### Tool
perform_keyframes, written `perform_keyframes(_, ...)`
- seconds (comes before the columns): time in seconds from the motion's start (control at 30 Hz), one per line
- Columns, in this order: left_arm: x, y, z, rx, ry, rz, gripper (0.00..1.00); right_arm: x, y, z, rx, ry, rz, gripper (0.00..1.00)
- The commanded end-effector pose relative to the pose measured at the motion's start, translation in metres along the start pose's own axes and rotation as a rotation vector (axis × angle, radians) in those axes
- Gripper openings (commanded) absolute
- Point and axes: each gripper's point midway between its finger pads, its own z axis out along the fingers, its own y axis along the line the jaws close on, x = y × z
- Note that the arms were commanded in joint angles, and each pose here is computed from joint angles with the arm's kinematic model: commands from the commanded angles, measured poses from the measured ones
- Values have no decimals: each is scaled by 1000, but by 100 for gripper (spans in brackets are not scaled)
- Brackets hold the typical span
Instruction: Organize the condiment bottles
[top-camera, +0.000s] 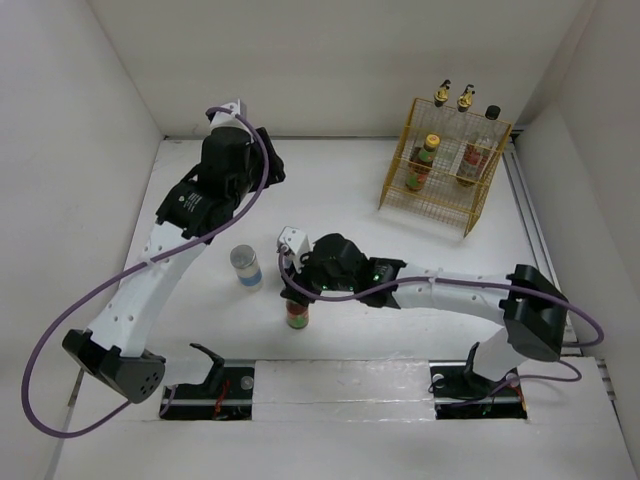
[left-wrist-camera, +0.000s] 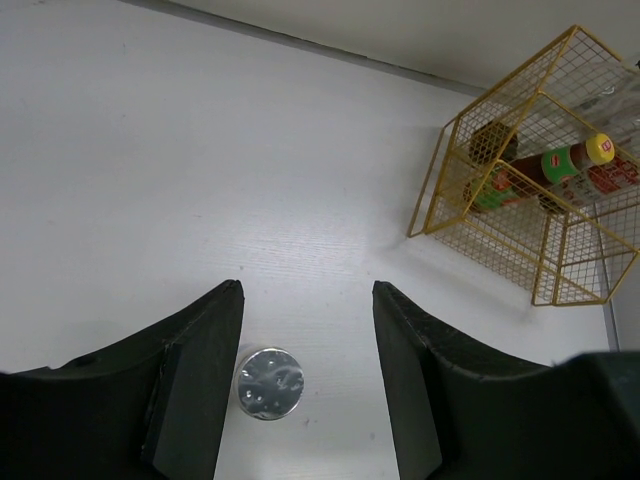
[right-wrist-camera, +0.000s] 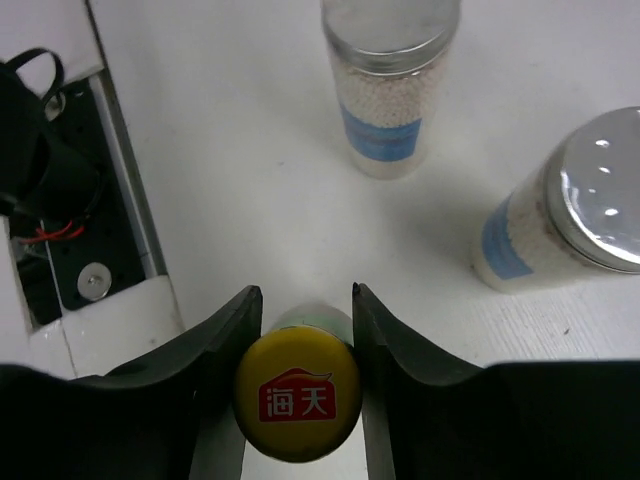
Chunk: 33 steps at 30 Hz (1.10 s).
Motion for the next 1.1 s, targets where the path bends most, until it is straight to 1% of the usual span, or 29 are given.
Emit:
perform_keyframes(0.0, -4, -4, -4, 30, -21, -17, 50, -56, 8, -18, 36, -201, 29, 28)
perform_keyframes(0.03, -4, -4, -4, 30, -21, -17, 50, -64, 6, -24, 53, -224, 40, 20)
perform_keyframes(0.07, -3, -6, -4, 38, -17, -16, 50, -69, 0, -33, 94, -238, 44, 18)
perform_keyframes(0.1, -3, -6, -4, 38, -17, -16, 50, -71, -4, -43, 122, -224, 48, 16)
perform_keyframes(0.13, -2, -7, -4, 47, -11, -16, 50, -101, -7, -69, 163, -295, 40, 16)
perform_keyframes(0.17, -2, -7, -4, 47, -11, -16, 50, -114, -13, -84, 189, -323, 46, 15)
perform_keyframes(0.2, -2, -7, -4, 47, -11, -16, 50, -118, -25, -98, 228, -318, 56, 15)
perform_keyframes(0.23, -1, -9, -5, 58, -5, -16, 50, -148, -30, -128, 250, -393, 63, 15)
perform_keyframes(0.27, -1, -9, -5, 58, -5, -16, 50, -158, -37, -142, 272, -412, 69, 15)
perform_keyframes(0.3, 1, -12, -5, 77, 7, -16, 50, -166, -63, -160, 352, -430, 89, 14)
perform_keyframes(0.33, 2, -14, -6, 86, 13, -26, 49, -164, -74, -172, 386, -406, 100, 14)
perform_keyframes(0.37, 3, -17, -3, 94, 18, -26, 49, -181, -85, -196, 432, -450, 110, 12)
perform_keyframes(0.4, 3, -22, -3, 120, 22, -28, 49, -185, -99, -208, 474, -451, 112, 12)
perform_keyframes(0.43, 7, -24, -2, 132, 34, -39, 49, -182, -127, -225, 555, -439, 136, 11)
perform_keyframes(0.5, 6, -33, 1, 168, 35, -55, 49, -200, -151, -259, 639, -500, 151, 10)
perform_keyframes(0.53, 13, -37, 5, 185, 66, -63, 49, -202, -163, -273, 676, -509, 159, 10)
perform_keyframes(0.57, 10, -42, 7, 203, 60, -66, 49, -199, -190, -294, 758, -511, 180, 10)
perform_keyframes(0.6, 4, -45, 4, 211, 47, -68, 49, -208, -203, -305, 790, -532, 183, 10)
perform_keyframes(0.63, 6, -48, 9, 220, 54, -68, 49, -208, -215, -312, 811, -527, 190, 10)
perform_keyframes(0.67, 3, -51, 12, 222, 51, -69, 49, -204, -240, -332, 887, -534, 207, 10)
perform_keyframes(0.73, 3, -51, 16, 219, 54, -57, 49, -205, -272, -344, 952, -537, 223, 10)
perform_keyframes(0.77, 1, -52, 19, 212, 50, -57, 49, -200, -294, -361, 1009, -542, 235, 9)
perform_keyframes(0.87, 3, -52, 25, 207, 56, -45, 49, -200, -332, -377, 1069, -558, 242, 9)
perform_keyframes(0.9, 0, -54, 23, 212, 48, -46, 49, -198, -352, -389, 1108, -561, 249, 7)
perform_keyframes(1.07, 2, -51, 28, 197, 50, -25, 49, -187, -397, -416, 1197, -563, 269, 7)
